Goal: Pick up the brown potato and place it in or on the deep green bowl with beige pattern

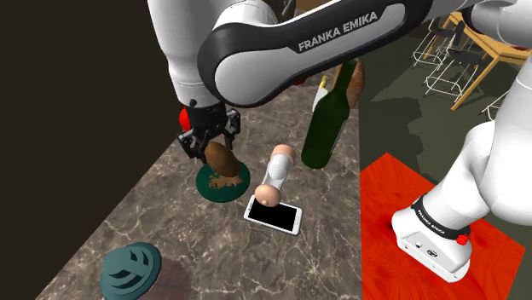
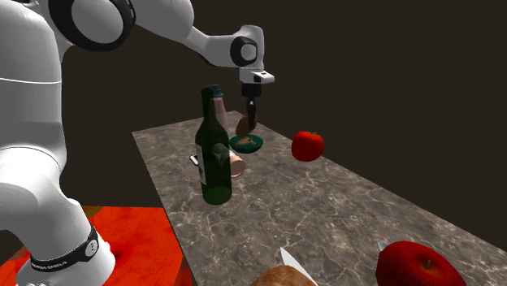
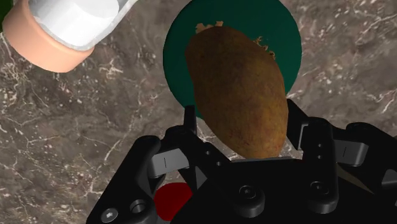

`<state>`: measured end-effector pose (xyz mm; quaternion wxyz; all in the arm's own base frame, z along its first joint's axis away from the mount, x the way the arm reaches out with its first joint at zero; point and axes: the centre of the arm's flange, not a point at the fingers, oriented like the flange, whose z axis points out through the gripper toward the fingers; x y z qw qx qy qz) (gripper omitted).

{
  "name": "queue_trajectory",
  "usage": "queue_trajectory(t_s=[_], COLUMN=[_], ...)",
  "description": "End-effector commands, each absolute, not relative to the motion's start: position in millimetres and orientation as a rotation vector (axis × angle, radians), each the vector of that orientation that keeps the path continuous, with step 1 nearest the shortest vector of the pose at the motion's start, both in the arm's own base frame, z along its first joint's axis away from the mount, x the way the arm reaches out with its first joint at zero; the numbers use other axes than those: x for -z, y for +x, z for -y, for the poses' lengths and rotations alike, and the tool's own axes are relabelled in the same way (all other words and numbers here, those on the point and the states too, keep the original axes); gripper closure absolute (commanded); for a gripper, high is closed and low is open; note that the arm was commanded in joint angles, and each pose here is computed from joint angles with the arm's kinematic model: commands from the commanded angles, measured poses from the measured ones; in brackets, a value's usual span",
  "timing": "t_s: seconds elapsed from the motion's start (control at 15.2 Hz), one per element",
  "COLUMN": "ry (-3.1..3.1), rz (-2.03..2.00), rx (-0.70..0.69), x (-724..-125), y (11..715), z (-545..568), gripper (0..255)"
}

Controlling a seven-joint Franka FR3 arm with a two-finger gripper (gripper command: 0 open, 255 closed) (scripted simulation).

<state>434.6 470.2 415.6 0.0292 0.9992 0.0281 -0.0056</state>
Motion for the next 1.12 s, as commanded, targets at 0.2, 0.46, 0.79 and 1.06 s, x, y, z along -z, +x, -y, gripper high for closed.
queue_trajectory(t_s=[0.2, 0.46, 0.79, 1.06], ry=[3.082, 3.082, 3.082, 3.082], rz=[-0.087, -0.087, -0.087, -0.087], rx=[0.017, 0.017, 0.017, 0.017], x=[-389.0, -379.4, -379.4, -379.2], y=[434.5, 434.5, 434.5, 434.5], z=[-470.4, -470.4, -470.4, -470.2], gripper=[255, 255, 255, 0])
